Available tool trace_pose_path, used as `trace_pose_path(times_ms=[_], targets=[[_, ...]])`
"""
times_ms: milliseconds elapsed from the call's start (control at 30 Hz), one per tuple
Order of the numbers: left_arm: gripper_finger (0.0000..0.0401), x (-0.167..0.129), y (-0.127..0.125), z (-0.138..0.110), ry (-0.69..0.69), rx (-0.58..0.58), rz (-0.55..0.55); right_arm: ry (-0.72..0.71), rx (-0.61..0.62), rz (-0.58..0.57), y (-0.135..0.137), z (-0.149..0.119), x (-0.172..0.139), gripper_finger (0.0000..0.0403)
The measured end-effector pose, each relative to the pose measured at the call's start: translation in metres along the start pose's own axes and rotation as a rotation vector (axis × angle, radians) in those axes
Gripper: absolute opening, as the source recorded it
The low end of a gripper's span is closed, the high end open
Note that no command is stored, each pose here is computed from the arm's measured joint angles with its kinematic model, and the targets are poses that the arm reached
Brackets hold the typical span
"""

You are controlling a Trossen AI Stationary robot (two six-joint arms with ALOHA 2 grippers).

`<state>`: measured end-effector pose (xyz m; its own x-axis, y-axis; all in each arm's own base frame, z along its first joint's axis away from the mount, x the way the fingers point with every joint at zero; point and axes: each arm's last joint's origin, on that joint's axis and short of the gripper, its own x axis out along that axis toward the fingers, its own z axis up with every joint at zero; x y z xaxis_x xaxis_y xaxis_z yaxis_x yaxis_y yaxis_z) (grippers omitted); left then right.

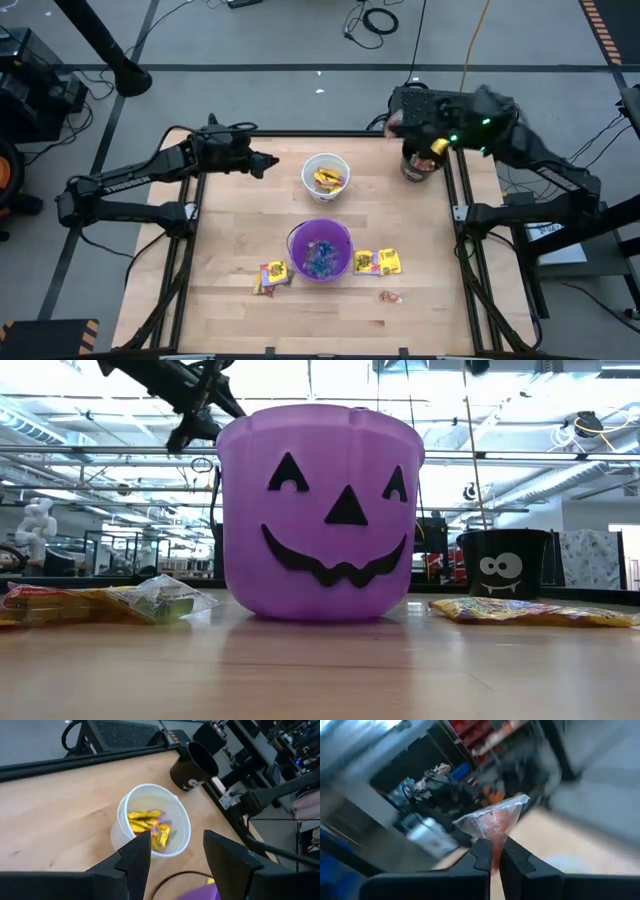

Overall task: Sort candy by brand, put in halloween buckets
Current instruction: Put the orange gummy into the violet bucket

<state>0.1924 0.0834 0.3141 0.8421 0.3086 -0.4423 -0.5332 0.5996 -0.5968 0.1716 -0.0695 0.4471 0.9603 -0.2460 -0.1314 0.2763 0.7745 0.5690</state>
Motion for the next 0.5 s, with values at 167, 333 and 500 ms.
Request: trace_pose_path(times_ms=[167, 333, 500], targets=[[0.0189, 0.011, -0.004, 0.007, -0.056, -0.006, -0.042, -0.033, -0.379, -0.065, 0.0, 0.011, -0.012, 0.0013], [0.0189, 0.017, -0.006, 0.011, -0.111, -0.051, -0.063, -0.069, -0.439, -0.123, -0.007, 0.017, -0.014, 0.0013], [0.0189, 0.017, -0.007, 0.014, -0.164, -0.053, -0.045, -0.061, -0.412, -0.038, -0.011, 0.022, -0.016, 0.0013]])
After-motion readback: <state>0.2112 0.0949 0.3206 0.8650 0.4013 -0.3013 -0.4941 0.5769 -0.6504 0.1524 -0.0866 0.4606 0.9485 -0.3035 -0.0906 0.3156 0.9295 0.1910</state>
